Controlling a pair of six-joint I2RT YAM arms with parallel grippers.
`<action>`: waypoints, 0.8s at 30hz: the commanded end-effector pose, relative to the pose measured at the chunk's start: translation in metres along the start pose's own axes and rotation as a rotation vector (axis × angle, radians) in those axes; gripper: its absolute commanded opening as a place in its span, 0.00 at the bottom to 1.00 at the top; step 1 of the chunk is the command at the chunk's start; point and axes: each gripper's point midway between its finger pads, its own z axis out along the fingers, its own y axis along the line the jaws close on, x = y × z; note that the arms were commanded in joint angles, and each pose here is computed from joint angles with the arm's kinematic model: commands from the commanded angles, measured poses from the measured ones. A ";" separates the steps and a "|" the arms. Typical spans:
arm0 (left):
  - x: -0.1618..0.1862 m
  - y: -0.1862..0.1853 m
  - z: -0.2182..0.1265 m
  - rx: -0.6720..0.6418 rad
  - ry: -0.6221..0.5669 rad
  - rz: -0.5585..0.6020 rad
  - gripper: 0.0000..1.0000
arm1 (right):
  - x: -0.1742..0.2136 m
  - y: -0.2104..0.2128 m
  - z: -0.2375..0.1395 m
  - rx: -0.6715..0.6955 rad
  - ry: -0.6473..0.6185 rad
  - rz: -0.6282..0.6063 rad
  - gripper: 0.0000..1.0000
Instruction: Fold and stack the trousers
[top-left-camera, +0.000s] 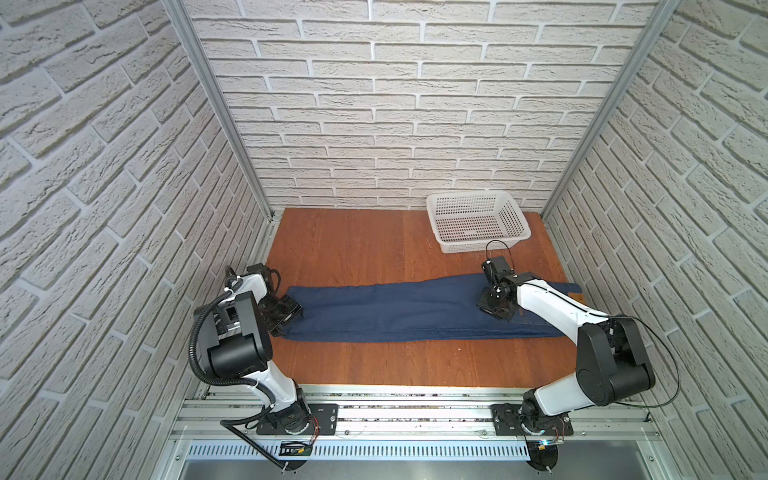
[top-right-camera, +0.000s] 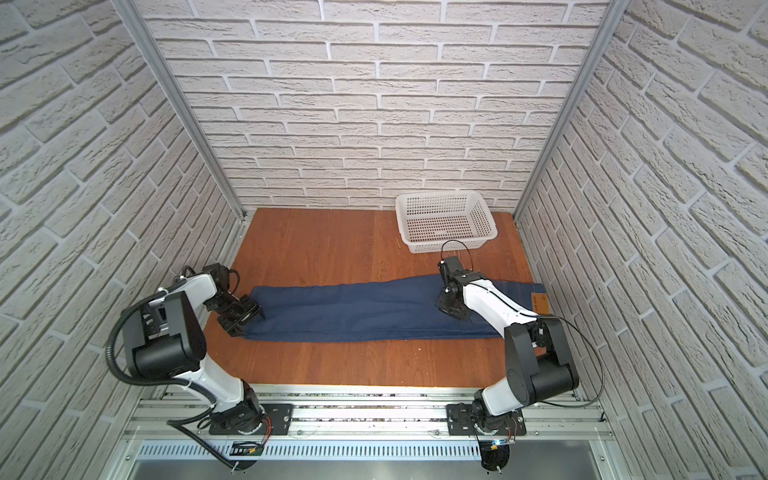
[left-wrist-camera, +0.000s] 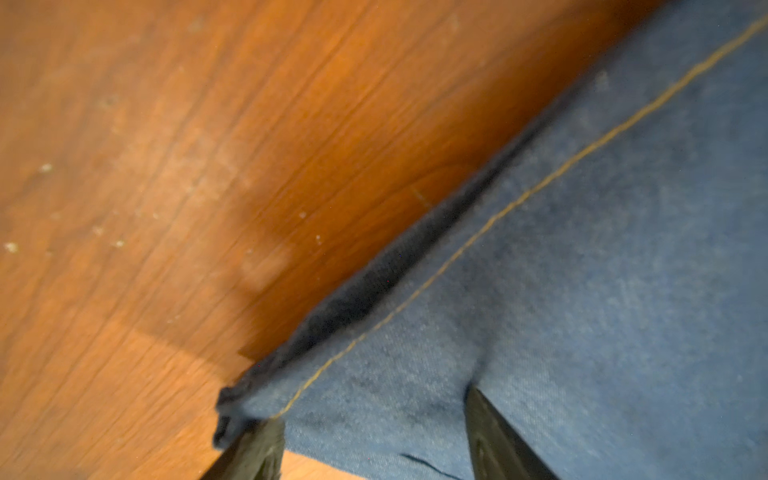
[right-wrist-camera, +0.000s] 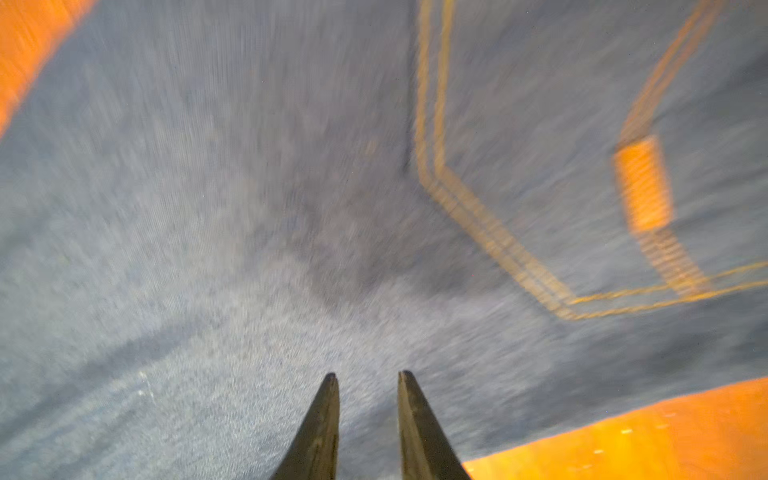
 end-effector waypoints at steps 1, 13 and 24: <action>-0.022 -0.007 0.013 0.000 -0.060 0.042 0.71 | -0.006 0.002 -0.008 -0.009 -0.009 -0.043 0.26; -0.055 -0.029 -0.075 0.031 -0.205 0.304 0.81 | 0.025 0.042 0.006 -0.133 0.059 -0.139 0.25; -0.074 -0.038 -0.045 0.108 -0.193 0.431 0.68 | 0.051 0.068 0.002 -0.190 0.073 -0.245 0.24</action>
